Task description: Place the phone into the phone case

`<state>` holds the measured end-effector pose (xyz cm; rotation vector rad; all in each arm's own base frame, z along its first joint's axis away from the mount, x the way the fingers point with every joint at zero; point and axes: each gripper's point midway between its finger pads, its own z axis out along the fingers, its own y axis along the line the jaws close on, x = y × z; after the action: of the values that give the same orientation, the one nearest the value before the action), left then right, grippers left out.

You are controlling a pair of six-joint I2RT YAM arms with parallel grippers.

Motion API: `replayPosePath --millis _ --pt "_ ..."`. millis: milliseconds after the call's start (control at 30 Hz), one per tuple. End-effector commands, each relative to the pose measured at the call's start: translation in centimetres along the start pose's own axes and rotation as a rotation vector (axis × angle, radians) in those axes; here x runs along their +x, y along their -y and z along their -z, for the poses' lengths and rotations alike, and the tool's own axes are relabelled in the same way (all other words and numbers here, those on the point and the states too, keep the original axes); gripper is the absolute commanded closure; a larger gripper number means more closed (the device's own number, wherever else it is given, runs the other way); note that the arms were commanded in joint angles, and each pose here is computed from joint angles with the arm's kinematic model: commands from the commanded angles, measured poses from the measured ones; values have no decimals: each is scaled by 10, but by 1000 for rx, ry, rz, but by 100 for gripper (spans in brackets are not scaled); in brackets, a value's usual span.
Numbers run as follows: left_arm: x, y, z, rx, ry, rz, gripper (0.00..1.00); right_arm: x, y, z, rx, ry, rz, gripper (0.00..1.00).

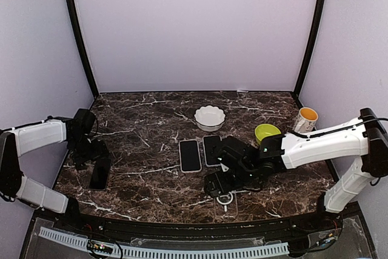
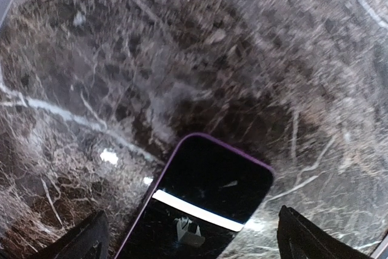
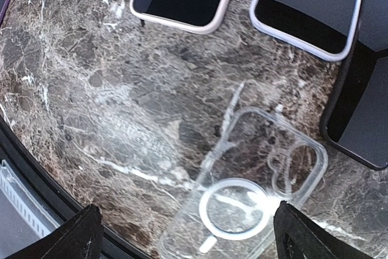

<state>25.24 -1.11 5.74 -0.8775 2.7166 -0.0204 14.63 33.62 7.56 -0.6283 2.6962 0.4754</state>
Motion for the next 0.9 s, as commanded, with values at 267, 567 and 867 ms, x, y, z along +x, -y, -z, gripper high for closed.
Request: replayPosePath --millis 267,567,867 --pt "62 -5 -41 97 -186 -31 7 -2 3 3 -35 27 13 2" --pt "99 30 -27 120 -168 -256 5 -4 1 7 -39 30 11 1" --pt "102 24 -37 -43 -187 -374 1 -5 -1 9 -45 27 18 2"
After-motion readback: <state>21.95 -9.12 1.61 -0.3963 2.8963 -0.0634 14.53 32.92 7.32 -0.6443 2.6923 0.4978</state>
